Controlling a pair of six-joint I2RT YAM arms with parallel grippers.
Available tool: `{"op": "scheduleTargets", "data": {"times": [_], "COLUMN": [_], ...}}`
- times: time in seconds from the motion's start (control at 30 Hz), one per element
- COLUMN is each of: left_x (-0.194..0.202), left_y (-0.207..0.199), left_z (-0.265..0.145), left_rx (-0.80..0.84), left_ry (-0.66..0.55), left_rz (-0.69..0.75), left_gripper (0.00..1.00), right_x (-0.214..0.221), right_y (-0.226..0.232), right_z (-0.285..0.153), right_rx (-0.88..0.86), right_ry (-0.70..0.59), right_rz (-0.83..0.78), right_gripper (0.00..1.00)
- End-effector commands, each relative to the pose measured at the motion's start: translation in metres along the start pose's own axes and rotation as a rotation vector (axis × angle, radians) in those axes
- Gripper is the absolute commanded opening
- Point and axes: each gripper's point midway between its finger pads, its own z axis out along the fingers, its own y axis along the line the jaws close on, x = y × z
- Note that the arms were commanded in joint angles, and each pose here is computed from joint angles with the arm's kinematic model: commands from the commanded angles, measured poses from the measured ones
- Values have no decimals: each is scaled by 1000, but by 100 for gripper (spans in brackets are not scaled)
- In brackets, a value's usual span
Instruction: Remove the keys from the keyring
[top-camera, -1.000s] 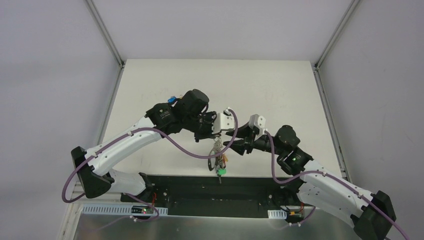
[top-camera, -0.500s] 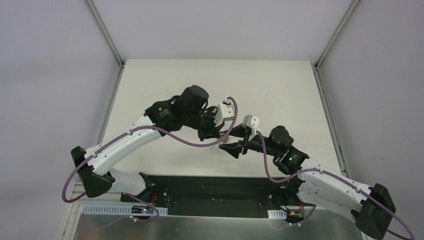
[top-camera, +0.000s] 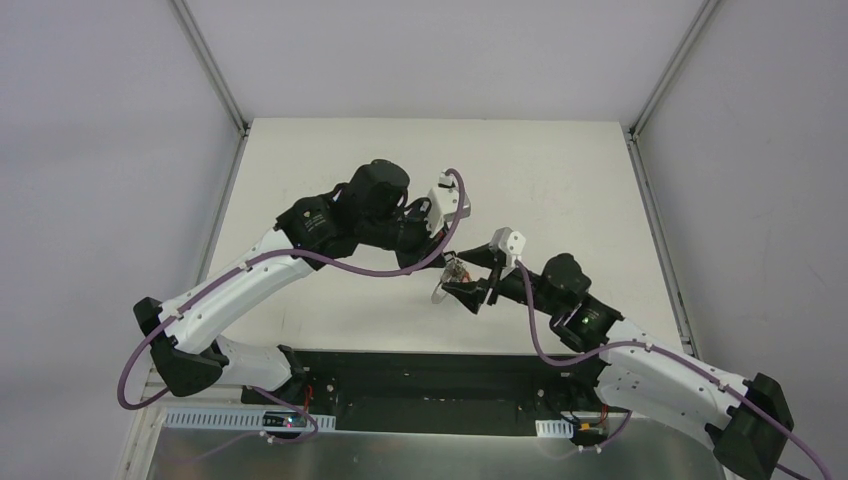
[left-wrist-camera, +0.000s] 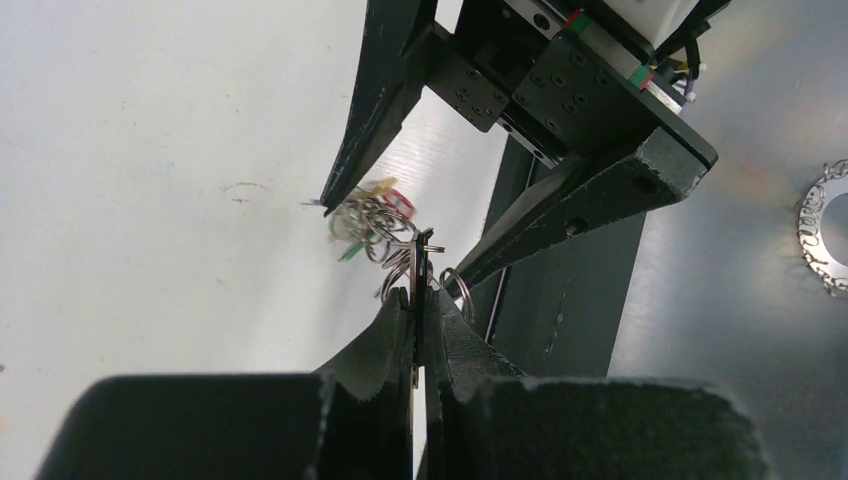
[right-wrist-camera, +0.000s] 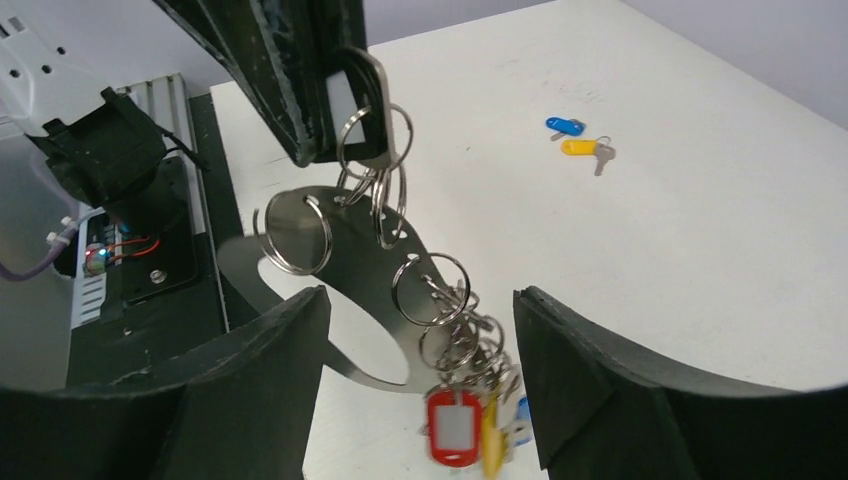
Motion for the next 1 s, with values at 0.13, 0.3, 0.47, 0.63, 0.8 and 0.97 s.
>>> {"op": "scheduleTargets", "data": {"times": [0.13,0.3,0.47,0.63,0.8,0.97], "left_x": [-44,-51,-53,-49,-40,-34], "left_y": [-20,-22,-24,-16,-1,12], "left_z": [-22,-24,-26,-24,-19,-17], "left_rx": [57,69,72,22,-54,-129], "left_ry": [-143,-156,-162,-153,-129,-115], "left_rz": [-15,-50,-64,-100,-113,-127], "left_gripper": [0,0,0,0,0,0], "right_x": [-17,-15,-12,-15,-21,-26], "right_y": [-24,-41,-52,-50,-40,-25], "right_z": [-3,-4,-13,-22,-34,-42], "right_rx": [135,228,298,300,273,209], "right_ry": [-23,-10,-10,-12,-32,-42], "right_rz": [-49,-53,-60,-65,-71,-45], "right_gripper": [73,73,73,73,73,73]}}
